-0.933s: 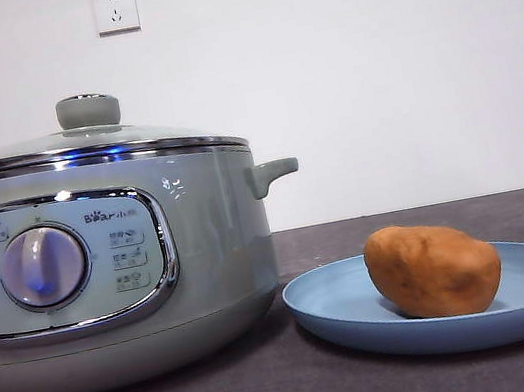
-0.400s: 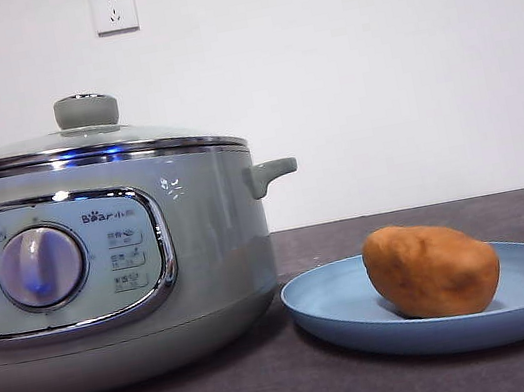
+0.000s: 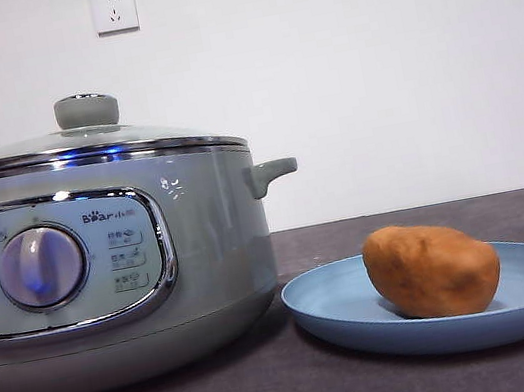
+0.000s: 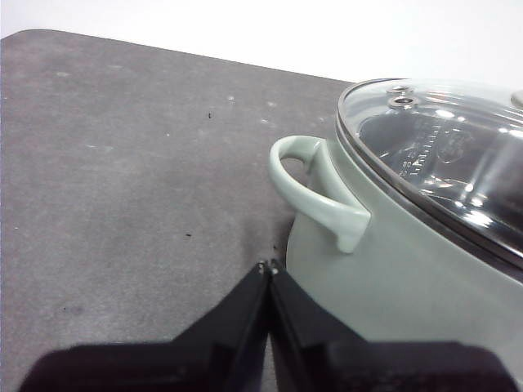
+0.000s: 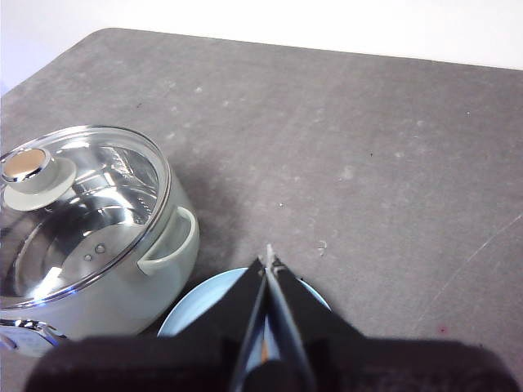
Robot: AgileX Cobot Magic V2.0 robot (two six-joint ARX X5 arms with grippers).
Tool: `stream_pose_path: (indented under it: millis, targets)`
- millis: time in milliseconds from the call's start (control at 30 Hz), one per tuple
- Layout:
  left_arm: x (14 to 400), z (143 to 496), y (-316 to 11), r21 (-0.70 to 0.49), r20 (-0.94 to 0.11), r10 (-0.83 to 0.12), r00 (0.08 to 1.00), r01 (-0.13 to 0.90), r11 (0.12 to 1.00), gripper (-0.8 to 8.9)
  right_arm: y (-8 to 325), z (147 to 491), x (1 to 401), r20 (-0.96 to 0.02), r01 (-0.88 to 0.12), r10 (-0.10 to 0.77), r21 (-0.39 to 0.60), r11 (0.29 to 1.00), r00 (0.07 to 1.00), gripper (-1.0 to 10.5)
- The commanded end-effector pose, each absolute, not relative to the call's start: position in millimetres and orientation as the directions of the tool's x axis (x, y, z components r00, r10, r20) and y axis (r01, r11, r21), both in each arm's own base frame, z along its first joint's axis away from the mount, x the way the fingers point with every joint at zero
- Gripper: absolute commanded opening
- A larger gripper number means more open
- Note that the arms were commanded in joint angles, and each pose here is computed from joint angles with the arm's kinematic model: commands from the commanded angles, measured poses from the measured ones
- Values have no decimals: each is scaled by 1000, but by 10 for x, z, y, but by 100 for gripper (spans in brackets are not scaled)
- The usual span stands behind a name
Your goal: Take the potato out from the steamer,put the potato on the plate,close the lid
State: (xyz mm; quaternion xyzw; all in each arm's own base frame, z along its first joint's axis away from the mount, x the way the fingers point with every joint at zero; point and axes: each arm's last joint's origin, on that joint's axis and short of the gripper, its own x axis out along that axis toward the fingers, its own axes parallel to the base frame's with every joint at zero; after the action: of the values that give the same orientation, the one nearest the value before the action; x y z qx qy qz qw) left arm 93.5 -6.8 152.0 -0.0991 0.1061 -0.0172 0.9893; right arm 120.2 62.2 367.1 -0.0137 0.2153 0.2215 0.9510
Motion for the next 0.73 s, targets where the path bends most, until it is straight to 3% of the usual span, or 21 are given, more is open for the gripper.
stream_pose_path:
  millis: [33,200,300,433,600,733]
  targets:
    - [937,1482,-65,-195,-223,-53,973,8,981,-4,622,3676,1202,-409,-429,415,61,901,813,1]
    - [937,1482,-65,-195,-223,-53,973,8,981,-4,622,3679,1203,-407,-433,414,50,900,814,1]
    - [937,1482,-65,-195,-223,-53,973,8,981,-4,619,3679,1221,-404,-432,384,-30,901,830,1]
    - [937,1482,-65,-195,-223,-53,973,8,981,-4,568,3634,1335,-433,-355,290,-77,932,853,1]
    - [937,1482,-65,-195,-223,-53,973,8,981,-4,318,3458,1499,-474,-193,157,-26,981,866,1]
    - [937,1482,-66,-195,-223,-53,973,9,981,-4,101,3254,1493,-422,-112,105,8,994,900,1]
